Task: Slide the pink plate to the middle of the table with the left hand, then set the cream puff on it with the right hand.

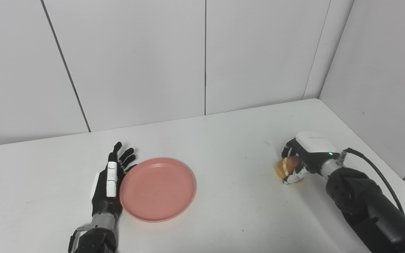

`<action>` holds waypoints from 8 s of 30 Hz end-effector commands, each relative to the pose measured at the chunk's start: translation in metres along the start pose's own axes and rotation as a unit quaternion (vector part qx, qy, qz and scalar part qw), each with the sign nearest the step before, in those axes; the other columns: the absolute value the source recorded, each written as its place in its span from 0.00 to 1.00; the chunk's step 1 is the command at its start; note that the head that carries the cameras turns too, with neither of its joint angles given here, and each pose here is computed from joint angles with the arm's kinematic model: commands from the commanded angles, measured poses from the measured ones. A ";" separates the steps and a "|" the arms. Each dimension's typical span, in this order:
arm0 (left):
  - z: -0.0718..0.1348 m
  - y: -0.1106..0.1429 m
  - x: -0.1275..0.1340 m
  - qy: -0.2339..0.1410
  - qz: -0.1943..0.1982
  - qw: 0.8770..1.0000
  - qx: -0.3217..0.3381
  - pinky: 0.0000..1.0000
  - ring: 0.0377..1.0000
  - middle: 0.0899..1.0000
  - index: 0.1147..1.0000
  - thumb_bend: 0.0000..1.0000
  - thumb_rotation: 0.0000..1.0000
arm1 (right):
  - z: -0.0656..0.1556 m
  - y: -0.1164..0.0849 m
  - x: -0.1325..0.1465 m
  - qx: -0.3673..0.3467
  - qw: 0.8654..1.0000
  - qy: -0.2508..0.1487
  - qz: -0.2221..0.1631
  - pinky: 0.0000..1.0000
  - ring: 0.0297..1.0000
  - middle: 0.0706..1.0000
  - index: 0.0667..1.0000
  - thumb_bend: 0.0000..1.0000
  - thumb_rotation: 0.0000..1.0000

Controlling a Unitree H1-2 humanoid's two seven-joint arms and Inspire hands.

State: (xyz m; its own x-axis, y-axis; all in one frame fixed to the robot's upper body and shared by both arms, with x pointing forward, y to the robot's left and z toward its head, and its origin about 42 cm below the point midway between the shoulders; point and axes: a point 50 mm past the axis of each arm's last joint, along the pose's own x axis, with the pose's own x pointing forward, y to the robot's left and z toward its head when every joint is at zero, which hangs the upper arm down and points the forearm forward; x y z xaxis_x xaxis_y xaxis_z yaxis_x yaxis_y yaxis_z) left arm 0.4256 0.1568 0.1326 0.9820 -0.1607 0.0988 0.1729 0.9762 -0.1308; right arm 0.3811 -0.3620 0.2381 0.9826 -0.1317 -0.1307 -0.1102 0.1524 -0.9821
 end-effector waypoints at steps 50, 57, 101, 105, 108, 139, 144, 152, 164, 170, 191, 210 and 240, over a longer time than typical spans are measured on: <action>-0.024 -0.040 -0.019 0.062 0.022 0.998 0.005 0.75 0.83 0.81 0.89 0.69 1.00 | 0.141 -0.104 -0.032 0.085 0.953 -0.246 -0.152 0.36 0.44 0.50 0.46 0.50 0.00; -0.024 -0.048 -0.015 0.058 0.026 0.998 0.008 0.74 0.83 0.80 0.88 0.71 1.00 | 0.164 -0.107 -0.028 0.115 0.942 -0.277 -0.148 0.34 0.43 0.51 0.46 0.50 0.00; -0.024 -0.059 -0.016 0.064 0.026 0.998 0.003 0.75 0.81 0.76 0.88 0.67 0.98 | 0.256 0.014 0.000 0.044 0.929 -0.368 0.005 0.37 0.44 0.49 0.45 0.50 0.00; -0.023 -0.061 -0.016 0.065 0.025 0.998 0.003 0.76 0.82 0.78 0.89 0.68 0.99 | 0.253 0.020 0.002 0.046 0.931 -0.362 0.014 0.36 0.44 0.48 0.46 0.50 0.00; -0.024 -0.061 -0.016 0.065 0.024 0.998 0.005 0.76 0.82 0.78 0.89 0.68 0.99 | 0.251 0.023 0.003 0.043 0.932 -0.359 0.019 0.37 0.45 0.48 0.46 0.50 0.00; -0.031 -0.057 -0.020 0.077 0.030 0.997 0.004 0.76 0.86 0.82 0.90 0.69 0.99 | 0.231 0.022 -0.001 0.061 0.915 -0.383 -0.108 0.82 0.86 0.85 0.79 1.00 0.55; -0.030 -0.058 -0.020 0.077 0.034 0.996 0.003 0.75 0.87 0.84 0.93 0.70 0.98 | 0.224 0.023 -0.001 0.141 0.905 -0.378 -0.137 0.77 0.84 0.84 0.83 0.88 0.78; -0.030 -0.059 -0.021 0.069 0.039 0.997 -0.001 0.77 0.83 0.78 0.90 0.69 0.99 | 0.201 0.037 0.000 0.371 0.848 -0.336 -0.174 0.70 0.79 0.82 0.81 0.80 0.91; -0.029 -0.060 -0.022 0.018 0.109 0.993 0.044 0.98 0.97 0.95 0.91 0.80 1.00 | 0.181 0.073 0.004 0.658 0.717 -0.214 -0.088 0.88 0.87 0.87 0.86 0.84 1.00; -0.027 -0.062 -0.023 0.015 0.130 0.990 0.062 1.00 1.00 1.00 0.97 0.71 1.00 | 0.177 0.088 0.005 0.717 0.671 -0.174 -0.070 0.92 0.91 0.90 0.90 0.83 0.97; -0.026 -0.057 -0.024 0.027 0.137 0.988 0.068 1.00 1.00 1.00 1.00 0.67 1.00 | 0.179 0.107 0.000 0.702 0.705 -0.094 -0.021 1.00 0.95 0.93 0.89 0.75 1.00; -0.030 -0.057 -0.028 0.033 0.133 0.989 0.063 1.00 1.00 1.00 1.00 0.66 1.00 | 0.177 0.108 -0.003 0.680 0.729 -0.079 -0.008 1.00 0.95 0.93 0.89 0.76 1.00; -0.030 -0.055 -0.031 0.049 0.128 0.989 0.058 1.00 1.00 1.00 1.00 0.65 1.00 | 0.174 0.118 -0.006 0.680 0.730 -0.070 -0.003 0.95 0.93 0.92 0.88 0.67 1.00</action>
State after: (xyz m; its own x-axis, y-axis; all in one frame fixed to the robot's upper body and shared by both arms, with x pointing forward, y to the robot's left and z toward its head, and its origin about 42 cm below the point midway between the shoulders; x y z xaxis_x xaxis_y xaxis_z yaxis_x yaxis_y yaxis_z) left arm 0.3999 0.0916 0.1343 0.9932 0.0567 0.1017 -0.0524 0.9976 -0.0442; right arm 0.3934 -0.1732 0.1565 0.9984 -0.0506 0.0243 0.0487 0.9960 0.0746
